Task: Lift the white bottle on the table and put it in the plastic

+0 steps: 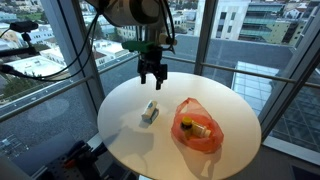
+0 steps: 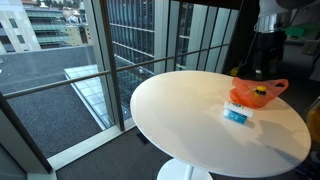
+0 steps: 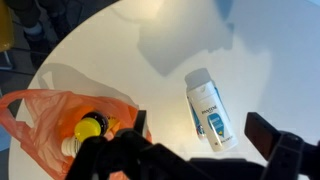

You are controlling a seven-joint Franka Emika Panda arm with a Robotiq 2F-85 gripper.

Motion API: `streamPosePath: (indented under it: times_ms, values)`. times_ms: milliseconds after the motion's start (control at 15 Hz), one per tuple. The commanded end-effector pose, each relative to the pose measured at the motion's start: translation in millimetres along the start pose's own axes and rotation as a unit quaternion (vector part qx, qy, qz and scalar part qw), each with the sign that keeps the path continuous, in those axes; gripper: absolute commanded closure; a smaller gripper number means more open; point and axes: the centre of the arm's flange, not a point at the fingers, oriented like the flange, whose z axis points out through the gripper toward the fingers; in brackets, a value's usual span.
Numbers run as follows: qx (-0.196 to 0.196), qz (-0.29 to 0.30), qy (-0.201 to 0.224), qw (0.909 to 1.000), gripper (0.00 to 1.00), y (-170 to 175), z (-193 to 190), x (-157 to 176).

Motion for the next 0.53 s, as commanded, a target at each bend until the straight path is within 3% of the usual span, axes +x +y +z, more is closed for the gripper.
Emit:
streamPosePath:
  times_ms: [0, 333, 467]
  values:
    - [0.004, -0.036, 0.006, 0.9993, 0.0, -16, -34, -35]
    - [0.021, -0.08, 0.037, 0.9959, 0.0, -36, -65, -64]
    - [0.012, -0.068, 0.036, 0.997, 0.0, -38, -62, -51]
